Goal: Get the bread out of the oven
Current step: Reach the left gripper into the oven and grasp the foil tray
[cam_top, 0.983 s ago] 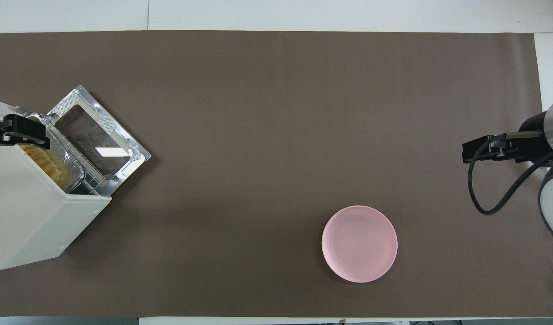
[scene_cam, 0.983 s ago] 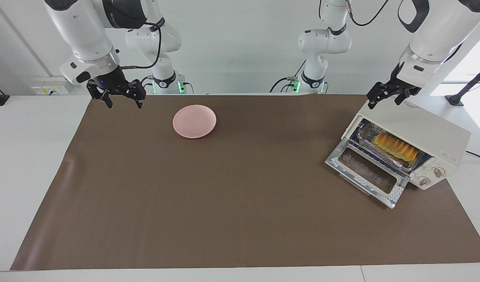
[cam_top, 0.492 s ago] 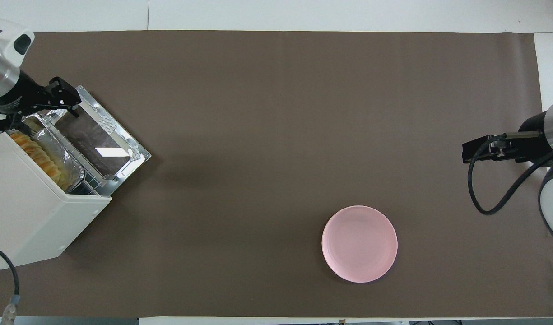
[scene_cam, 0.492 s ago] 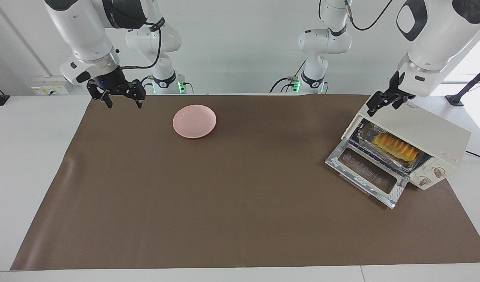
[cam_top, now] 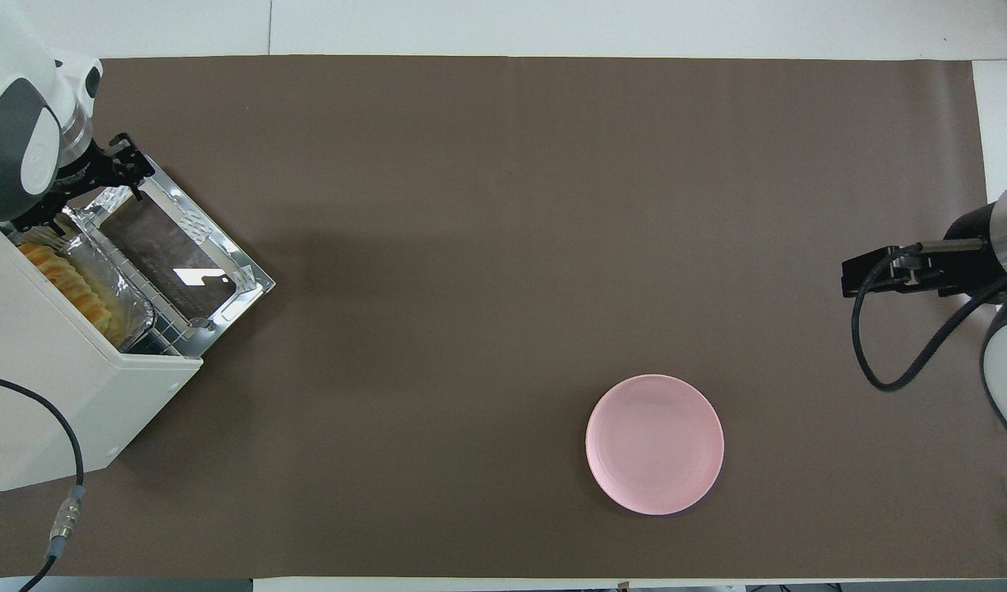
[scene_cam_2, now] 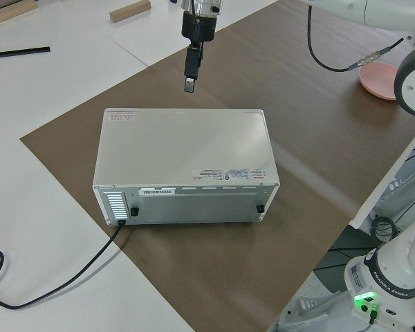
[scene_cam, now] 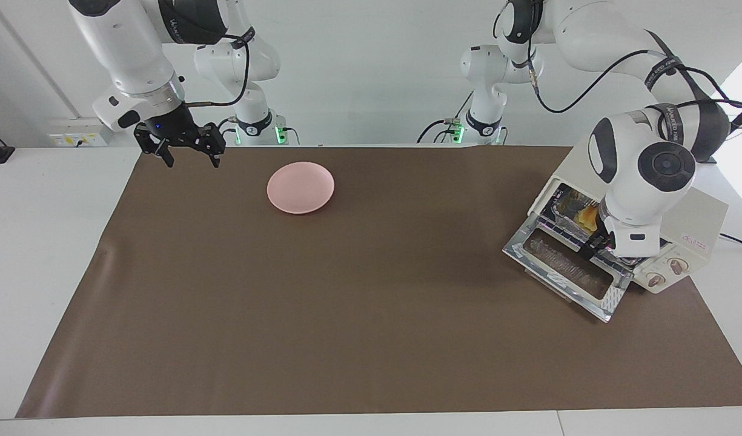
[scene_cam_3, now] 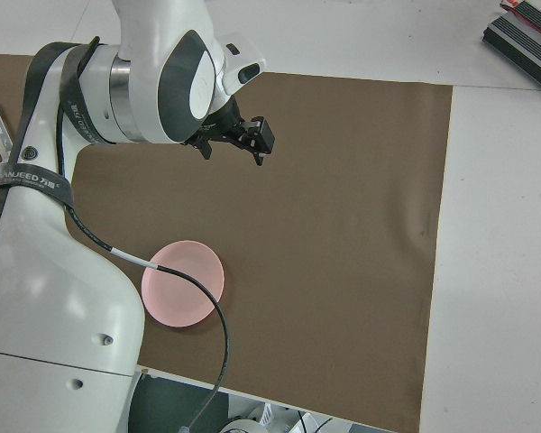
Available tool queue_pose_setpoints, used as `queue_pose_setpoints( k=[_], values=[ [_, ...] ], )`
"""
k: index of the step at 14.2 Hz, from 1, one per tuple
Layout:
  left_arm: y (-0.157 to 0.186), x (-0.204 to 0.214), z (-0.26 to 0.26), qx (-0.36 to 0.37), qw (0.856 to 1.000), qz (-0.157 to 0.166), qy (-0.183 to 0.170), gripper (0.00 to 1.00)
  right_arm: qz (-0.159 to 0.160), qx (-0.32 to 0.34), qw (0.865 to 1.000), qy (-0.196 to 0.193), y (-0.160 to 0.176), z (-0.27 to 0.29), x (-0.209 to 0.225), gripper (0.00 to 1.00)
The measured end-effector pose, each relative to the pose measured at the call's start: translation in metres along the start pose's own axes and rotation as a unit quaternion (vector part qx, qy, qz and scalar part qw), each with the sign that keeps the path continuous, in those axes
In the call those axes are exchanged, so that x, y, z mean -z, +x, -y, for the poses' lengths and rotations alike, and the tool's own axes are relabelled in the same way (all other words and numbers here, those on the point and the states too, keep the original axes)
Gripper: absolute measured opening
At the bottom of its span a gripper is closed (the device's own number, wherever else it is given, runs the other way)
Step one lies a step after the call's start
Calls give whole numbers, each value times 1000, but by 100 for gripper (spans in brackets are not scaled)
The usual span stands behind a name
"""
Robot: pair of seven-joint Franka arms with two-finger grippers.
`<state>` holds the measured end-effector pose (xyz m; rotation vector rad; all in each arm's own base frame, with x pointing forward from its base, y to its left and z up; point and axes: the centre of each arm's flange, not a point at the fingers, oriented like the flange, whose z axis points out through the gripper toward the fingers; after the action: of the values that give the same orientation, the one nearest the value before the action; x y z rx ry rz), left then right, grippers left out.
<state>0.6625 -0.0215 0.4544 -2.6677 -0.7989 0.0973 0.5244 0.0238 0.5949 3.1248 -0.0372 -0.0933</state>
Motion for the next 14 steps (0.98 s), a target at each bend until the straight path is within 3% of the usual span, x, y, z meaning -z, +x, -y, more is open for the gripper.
queue_pose_setpoints(
  k=[13,14],
  values=[
    [-38,-83,5,53,998,4,-13,100,0,0,1000,0,0,0,0,100],
    [-39,-85,5,55,998,4,-13,89,0,0,1000,0,0,0,0,100]
  ],
)
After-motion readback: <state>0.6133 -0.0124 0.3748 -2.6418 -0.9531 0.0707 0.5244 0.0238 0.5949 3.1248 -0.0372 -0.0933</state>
